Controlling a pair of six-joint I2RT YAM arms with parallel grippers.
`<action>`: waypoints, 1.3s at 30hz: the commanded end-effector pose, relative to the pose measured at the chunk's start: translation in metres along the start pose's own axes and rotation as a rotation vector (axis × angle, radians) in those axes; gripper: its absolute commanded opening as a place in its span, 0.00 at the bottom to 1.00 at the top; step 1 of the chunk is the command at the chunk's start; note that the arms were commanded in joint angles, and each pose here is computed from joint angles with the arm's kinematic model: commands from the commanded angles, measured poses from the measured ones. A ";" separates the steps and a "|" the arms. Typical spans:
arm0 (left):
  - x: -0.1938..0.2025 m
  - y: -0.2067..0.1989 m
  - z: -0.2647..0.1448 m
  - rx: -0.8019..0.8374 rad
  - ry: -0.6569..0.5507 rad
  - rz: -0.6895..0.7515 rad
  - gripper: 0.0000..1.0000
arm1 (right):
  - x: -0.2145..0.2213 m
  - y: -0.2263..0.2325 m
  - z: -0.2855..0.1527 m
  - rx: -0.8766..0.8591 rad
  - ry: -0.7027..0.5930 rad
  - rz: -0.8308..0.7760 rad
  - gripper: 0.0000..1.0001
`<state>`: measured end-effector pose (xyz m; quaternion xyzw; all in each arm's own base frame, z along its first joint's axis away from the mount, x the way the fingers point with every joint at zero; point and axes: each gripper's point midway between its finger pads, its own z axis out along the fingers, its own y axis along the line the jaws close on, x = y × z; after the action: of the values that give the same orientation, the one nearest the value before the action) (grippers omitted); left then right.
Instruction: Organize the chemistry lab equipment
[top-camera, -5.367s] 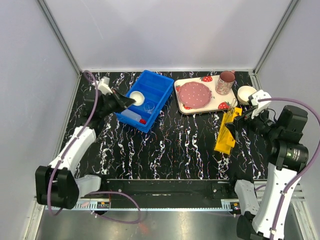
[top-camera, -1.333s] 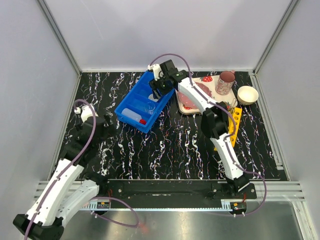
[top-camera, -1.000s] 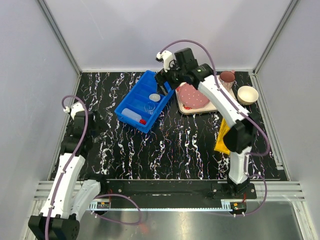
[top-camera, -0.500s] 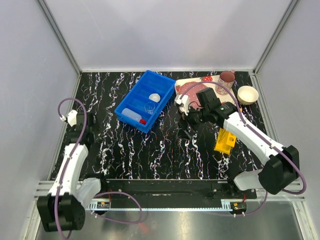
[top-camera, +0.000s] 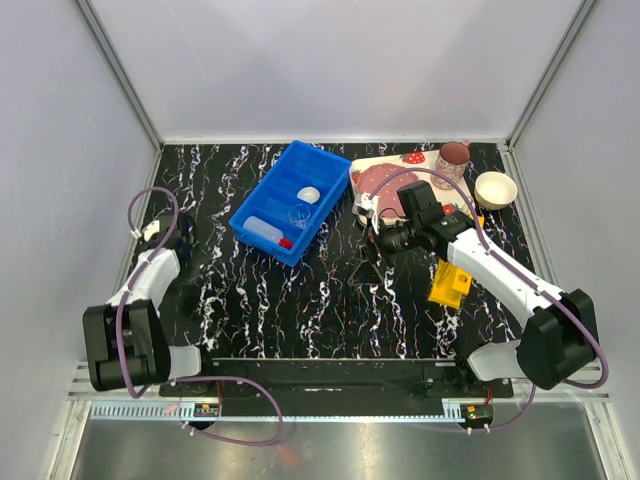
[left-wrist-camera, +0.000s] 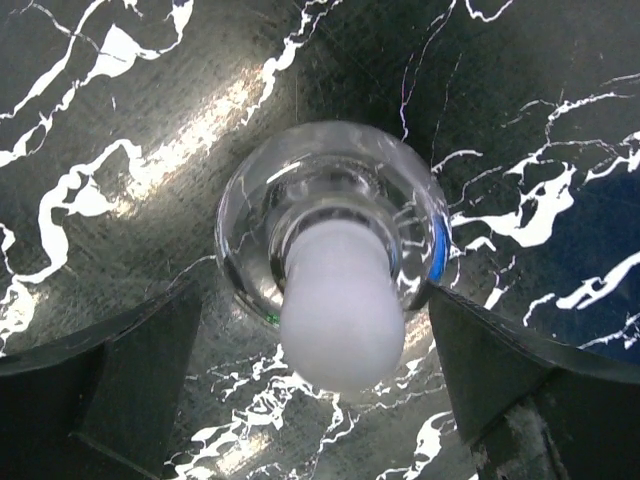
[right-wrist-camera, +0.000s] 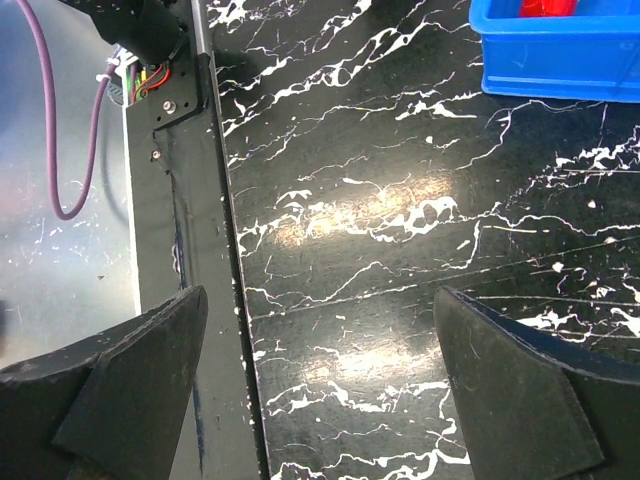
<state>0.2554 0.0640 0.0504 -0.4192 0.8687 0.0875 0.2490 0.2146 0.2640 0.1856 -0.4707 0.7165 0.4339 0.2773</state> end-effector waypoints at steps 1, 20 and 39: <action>-0.025 -0.019 0.006 0.046 -0.022 0.002 0.99 | -0.011 0.010 -0.002 -0.046 -0.043 -0.042 1.00; -0.033 -0.026 0.014 0.047 0.027 0.068 0.44 | -0.004 0.011 -0.004 -0.047 -0.022 -0.065 1.00; 0.113 -0.108 -0.144 0.684 0.125 0.468 0.32 | 0.009 -0.011 -0.044 0.116 -0.016 -0.143 1.00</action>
<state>0.2395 -0.0900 0.1008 -0.1663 0.9390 -0.1178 0.2769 0.2270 0.2286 0.1906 -0.4827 0.7120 0.3976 0.3193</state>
